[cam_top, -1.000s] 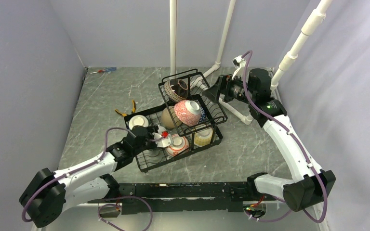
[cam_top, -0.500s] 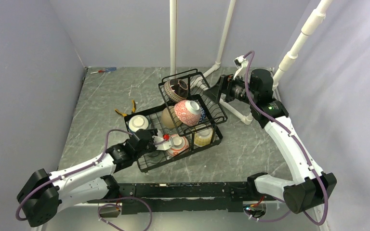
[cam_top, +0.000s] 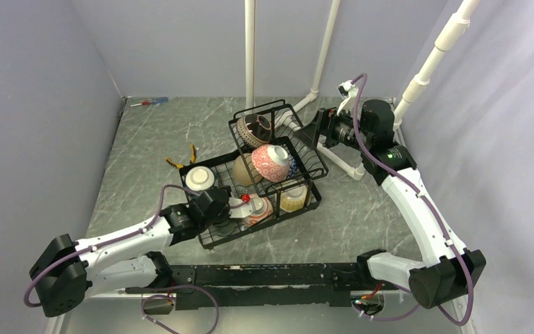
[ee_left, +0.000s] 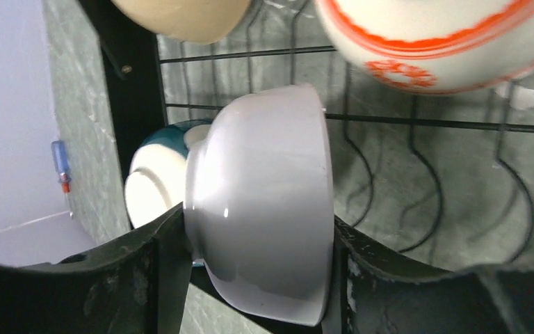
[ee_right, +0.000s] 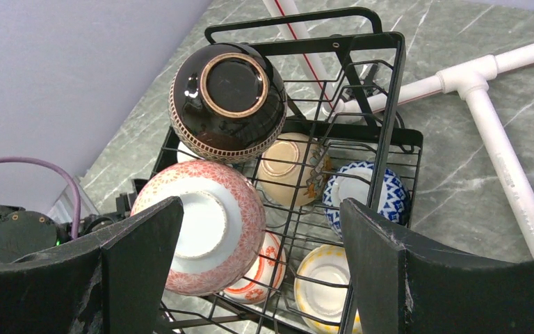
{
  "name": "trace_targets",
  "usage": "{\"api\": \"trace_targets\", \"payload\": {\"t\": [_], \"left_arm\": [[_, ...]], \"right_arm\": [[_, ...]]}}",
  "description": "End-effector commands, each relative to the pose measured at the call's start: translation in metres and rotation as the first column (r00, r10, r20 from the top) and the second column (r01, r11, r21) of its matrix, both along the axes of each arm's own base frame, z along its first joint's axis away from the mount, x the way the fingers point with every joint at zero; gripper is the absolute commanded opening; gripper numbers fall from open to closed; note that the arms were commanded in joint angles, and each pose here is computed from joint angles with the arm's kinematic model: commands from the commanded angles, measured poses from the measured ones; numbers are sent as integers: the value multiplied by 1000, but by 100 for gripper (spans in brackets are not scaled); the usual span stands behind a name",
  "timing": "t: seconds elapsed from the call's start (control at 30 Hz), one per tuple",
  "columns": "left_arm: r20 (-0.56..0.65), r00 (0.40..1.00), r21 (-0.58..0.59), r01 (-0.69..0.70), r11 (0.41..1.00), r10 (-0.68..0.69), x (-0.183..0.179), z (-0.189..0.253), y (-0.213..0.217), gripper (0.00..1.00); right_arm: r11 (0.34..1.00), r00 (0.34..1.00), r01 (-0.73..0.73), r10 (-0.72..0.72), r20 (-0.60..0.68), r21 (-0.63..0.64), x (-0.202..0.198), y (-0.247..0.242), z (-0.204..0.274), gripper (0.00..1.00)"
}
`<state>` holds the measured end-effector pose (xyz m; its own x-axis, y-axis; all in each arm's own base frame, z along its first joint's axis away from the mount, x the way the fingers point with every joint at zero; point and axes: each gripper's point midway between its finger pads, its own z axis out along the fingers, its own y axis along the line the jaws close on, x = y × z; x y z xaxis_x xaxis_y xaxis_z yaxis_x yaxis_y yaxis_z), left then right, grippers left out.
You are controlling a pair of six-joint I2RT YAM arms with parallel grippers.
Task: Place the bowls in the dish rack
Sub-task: Turn the bowl upside down on the dish rack.
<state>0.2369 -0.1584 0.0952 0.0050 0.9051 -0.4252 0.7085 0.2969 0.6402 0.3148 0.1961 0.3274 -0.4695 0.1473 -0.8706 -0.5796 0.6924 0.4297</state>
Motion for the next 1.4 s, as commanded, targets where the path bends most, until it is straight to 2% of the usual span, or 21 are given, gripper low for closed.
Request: {"api": "trace_targets", "payload": {"t": [0.0, 0.17, 0.23, 0.47, 0.53, 0.57, 0.83, 0.97, 1.17, 1.37], "left_arm": [[-122, 992, 34, 50, 998, -46, -26, -17, -4, 64], [-142, 988, 40, 74, 996, -67, -35, -15, -7, 74], [-145, 986, 25, 87, 996, -83, -39, -11, -11, 82], [-175, 971, -76, 154, 985, -165, -53, 7, -31, 83], [-191, 963, -103, 171, 980, -188, -59, 12, -35, 92], [-194, 961, -118, 177, 977, -198, -61, 16, -36, 93], [-157, 970, -177, 157, 972, -186, -63, 46, -31, 94], [-118, 977, -251, 145, 957, -179, -62, 68, -35, 94], [-89, 983, -438, 106, 892, -161, -62, 95, -52, 94], [-102, 991, -559, 15, 829, -87, -58, 103, -54, 95]], "right_arm": [[1000, 998, 13, -13, 69, 5, 1, -5, 18, 87], [1000, 997, 18, -18, 71, 4, 1, -6, 18, 87], [1000, 997, 19, -20, 74, 5, 0, -6, 19, 87], [1000, 997, 21, -21, 78, 5, 0, -7, 21, 87], [1000, 997, 20, -20, 74, 6, 0, -6, 20, 87], [1000, 997, 20, -20, 74, 7, 0, -6, 20, 87], [1000, 997, 19, -20, 74, 12, -1, -7, 21, 87], [1000, 997, 12, -13, 73, 17, -1, -5, 21, 87], [1000, 998, 16, -17, 62, 25, 4, -5, 19, 90], [998, 999, 21, -23, 35, 55, 14, -8, 10, 95]]}}
